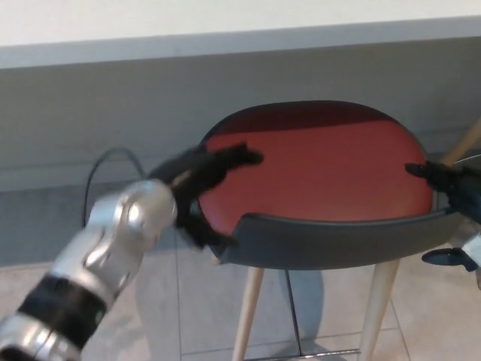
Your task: The robot walks towards a chair to grab it and pulls it towards itself
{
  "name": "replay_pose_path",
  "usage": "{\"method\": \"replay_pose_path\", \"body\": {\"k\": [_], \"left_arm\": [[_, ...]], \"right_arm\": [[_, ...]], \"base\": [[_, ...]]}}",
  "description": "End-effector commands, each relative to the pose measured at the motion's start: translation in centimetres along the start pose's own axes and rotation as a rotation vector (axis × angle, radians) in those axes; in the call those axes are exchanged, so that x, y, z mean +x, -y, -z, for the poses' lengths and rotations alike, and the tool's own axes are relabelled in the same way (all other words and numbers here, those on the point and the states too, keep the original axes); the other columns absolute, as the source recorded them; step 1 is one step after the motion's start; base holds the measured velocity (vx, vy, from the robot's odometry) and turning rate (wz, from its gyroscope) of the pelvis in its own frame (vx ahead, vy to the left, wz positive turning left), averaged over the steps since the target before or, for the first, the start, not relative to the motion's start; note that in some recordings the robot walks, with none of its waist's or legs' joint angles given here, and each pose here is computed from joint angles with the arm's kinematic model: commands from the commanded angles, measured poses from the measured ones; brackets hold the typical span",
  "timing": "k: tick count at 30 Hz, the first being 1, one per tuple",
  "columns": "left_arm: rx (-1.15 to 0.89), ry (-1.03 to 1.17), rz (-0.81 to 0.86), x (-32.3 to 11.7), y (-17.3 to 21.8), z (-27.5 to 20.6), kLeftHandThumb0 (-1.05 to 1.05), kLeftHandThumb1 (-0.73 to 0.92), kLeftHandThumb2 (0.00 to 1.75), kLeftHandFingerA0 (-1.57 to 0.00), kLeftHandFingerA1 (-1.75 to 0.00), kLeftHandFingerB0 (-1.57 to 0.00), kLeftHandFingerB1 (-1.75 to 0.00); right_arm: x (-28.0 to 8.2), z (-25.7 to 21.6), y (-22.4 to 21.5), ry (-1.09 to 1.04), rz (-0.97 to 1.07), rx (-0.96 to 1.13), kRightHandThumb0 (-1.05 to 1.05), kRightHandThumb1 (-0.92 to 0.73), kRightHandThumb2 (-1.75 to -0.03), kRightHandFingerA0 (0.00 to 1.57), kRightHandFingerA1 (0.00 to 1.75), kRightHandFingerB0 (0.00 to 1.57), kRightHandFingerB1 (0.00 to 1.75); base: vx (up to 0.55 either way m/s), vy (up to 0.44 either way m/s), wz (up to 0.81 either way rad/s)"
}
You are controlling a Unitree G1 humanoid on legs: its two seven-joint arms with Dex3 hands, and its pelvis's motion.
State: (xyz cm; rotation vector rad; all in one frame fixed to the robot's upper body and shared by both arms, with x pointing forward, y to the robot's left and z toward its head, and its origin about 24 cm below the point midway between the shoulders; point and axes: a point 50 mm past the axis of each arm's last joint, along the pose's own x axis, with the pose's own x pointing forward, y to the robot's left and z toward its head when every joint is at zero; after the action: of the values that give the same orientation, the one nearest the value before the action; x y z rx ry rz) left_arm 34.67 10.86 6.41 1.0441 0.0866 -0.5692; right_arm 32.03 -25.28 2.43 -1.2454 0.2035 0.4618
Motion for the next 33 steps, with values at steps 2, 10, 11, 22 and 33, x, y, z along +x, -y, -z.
{"method": "replay_pose_path", "body": {"k": [2,10,11,22,33], "left_arm": [[0.1,-0.089,-0.05,1.3,-1.6,-0.4,-0.76,0.4,0.8,-0.07,-0.47,-0.13,-0.4],[0.232,-0.092,0.019,2.3,0.3,-1.6,-0.73,0.41,0.79,-0.07,-0.48,-0.15,-0.4],[0.267,-0.133,0.092,2.2,2.1,-0.9,-0.37,0.21,0.86,-0.04,-0.54,0.0,-0.48],[0.224,-0.256,0.309,1.9,5.3,0.7,-0.73,0.41,0.85,0.0,-0.21,-0.06,-0.3],[0.112,-0.327,0.382,-0.1,-6.0,2.8,-0.21,0.38,0.89,-0.64,-0.81,0.0,-0.46]], "right_arm": [[0.3,-0.4,-2.4,-0.006,-0.091,-0.094,-0.39,-0.18,-0.84,0.0,0.53,0.0,0.51],[0.3,-1.1,-3.8,0.06,-0.101,-0.23,-0.55,-0.56,-0.57,0.17,0.53,0.23,0.38],[0.3,-1.1,-3.7,0.073,-0.085,-0.245,-0.41,-0.66,-0.59,0.32,0.6,0.27,0.41],[0.1,-0.9,-2.6,0.089,-0.015,-0.25,-0.37,-0.75,-0.62,0.56,0.76,0.34,0.41],[-1.0,0.5,-3.6,0.075,-0.03,-0.276,-0.3,-0.71,-0.63,0.46,0.71,0.31,0.39]], "base": [[0.0,0.0,0.0],[0.0,0.0,0.0],[0.0,0.0,0.0],[0.0,0.0,0.0],[0.0,0.0,0.0]]}}
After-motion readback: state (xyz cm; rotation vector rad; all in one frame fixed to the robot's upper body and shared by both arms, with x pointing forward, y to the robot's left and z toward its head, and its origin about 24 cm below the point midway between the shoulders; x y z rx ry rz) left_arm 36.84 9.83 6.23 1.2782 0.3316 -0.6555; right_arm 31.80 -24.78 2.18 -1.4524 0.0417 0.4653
